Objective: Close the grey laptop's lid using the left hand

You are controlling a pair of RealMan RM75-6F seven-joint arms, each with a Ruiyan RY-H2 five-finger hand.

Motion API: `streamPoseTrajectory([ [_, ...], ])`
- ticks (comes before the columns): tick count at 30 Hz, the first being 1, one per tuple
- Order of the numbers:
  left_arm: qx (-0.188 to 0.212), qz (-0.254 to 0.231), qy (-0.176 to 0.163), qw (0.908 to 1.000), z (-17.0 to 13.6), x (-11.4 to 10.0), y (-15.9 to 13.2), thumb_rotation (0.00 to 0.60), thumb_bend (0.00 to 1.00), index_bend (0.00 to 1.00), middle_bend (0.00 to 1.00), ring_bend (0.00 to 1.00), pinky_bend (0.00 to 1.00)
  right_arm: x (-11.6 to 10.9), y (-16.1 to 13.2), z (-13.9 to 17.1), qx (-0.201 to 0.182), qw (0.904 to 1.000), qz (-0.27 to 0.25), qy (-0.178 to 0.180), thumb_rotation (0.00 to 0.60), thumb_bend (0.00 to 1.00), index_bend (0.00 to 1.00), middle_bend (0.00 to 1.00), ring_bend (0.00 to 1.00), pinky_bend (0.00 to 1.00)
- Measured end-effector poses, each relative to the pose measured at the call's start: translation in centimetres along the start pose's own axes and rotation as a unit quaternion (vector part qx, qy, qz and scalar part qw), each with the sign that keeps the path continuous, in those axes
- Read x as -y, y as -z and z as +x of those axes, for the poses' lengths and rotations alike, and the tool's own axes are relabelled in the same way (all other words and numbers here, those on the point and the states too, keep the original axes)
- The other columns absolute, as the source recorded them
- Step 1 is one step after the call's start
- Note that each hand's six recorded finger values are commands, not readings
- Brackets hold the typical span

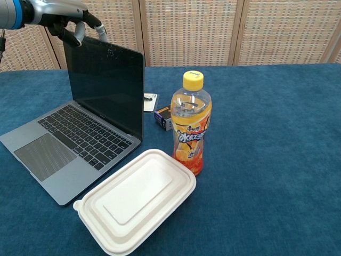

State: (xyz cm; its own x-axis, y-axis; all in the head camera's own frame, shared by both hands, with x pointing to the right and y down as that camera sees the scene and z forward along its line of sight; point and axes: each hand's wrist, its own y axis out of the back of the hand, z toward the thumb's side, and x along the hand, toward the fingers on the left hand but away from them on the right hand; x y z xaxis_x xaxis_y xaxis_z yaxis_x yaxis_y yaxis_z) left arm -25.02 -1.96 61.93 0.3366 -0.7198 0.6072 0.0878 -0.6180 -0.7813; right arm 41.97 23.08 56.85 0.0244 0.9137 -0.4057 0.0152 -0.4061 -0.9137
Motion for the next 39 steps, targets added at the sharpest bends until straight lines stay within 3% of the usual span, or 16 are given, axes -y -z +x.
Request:
streamPoseTrajectory([
  [20,0.007,0.009,0.003,0.9999,-1.4,-0.5,0.0,0.6,1.0,0.46,0.28,0.19,0.17,0.2,-0.2,0.0,-0.002,1.0,0.002,-0.004,0.6,0.0,0.11,0.0,0.0,0.0],
  [39,0.001,0.017,0.028,0.9995,-3.6,-0.3,0.9,0.6,1.0,0.5,0.32,0.22,0.21,0.2,-0.2,0.0,-0.001,1.0,0.002,-0.005,0.6,0.0,0.12,0.0,0.0,0.0],
])
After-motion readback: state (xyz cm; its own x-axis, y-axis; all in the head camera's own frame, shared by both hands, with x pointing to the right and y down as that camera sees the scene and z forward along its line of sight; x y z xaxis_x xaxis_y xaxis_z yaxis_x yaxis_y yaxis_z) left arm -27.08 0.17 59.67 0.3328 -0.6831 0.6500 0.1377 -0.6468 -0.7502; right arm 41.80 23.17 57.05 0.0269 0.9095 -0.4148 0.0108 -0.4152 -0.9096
